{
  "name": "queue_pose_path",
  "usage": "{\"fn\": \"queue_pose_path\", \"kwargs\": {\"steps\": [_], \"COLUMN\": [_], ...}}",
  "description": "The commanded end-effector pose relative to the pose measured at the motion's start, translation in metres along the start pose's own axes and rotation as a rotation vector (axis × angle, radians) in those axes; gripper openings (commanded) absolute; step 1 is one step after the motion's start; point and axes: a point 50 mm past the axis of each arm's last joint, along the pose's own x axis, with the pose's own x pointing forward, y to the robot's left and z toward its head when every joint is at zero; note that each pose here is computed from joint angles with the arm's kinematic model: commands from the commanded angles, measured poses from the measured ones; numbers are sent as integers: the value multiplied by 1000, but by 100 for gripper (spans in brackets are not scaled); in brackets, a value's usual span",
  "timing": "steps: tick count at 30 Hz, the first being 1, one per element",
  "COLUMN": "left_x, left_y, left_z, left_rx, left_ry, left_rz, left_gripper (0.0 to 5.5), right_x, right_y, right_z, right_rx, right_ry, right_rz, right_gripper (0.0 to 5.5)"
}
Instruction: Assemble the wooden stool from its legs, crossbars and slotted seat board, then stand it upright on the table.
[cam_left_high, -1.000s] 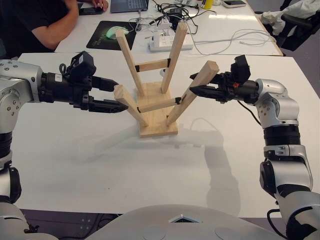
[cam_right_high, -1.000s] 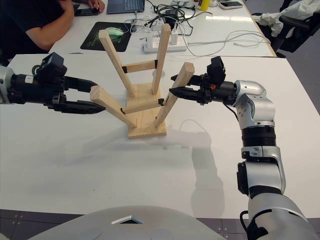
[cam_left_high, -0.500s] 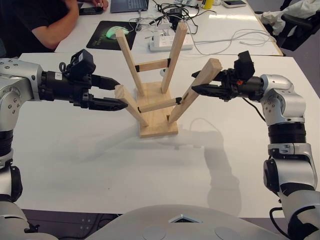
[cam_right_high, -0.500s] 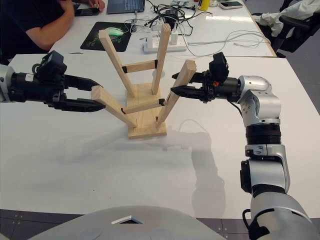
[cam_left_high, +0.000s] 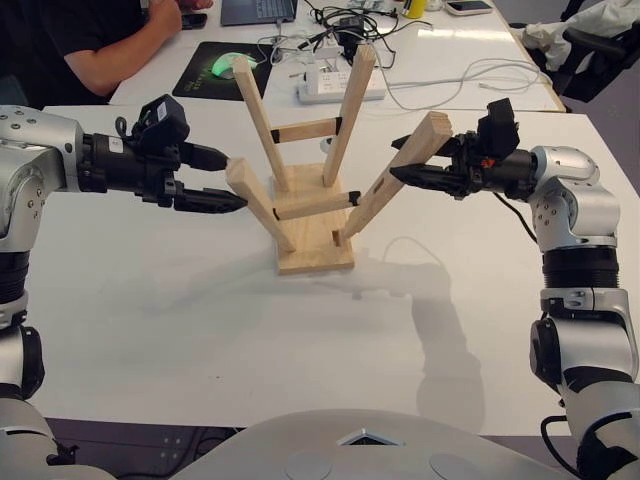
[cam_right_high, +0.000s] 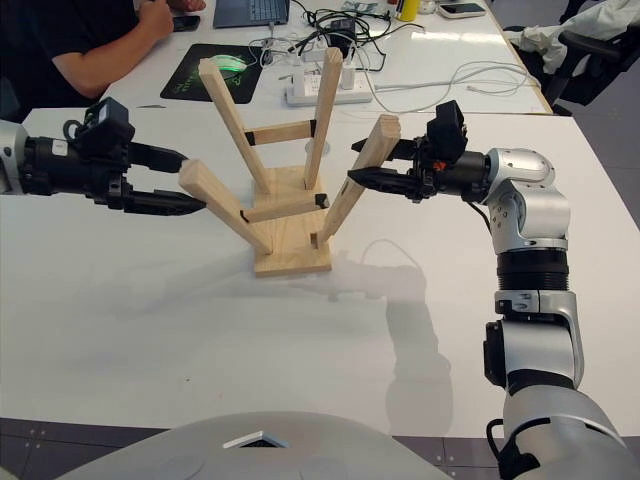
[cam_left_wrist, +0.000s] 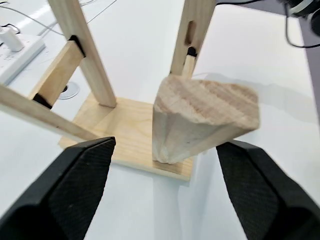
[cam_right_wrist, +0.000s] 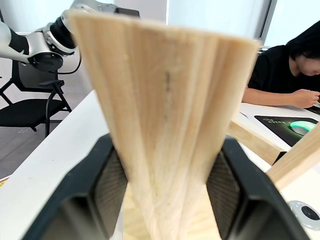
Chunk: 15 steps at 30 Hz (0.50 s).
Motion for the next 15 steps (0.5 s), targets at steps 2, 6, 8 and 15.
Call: {"fn": "queue_pose_path", "kwargs": {"steps": [2,6,8,15], "left_x": [-26,-32,-26,-15], "left_y": [20,27,22,10], "left_z": [-2,-2,-6,-17], "left_rx": [31,42,27,-17], "left_ry": [42,33,43,52], "left_rz": [162,228,181,129], "left_gripper": [368,368,368,368], "right_x": [-4,-2,2,10], "right_y": [1,4,8,19], "right_z": [5,5,4,-5], "right_rx": [-19,-18,-12,49], "right_ry": [-10,-37,-68,-150], "right_rz": [-22,-38,-49,-80], "right_gripper": [209,209,209,209]}}
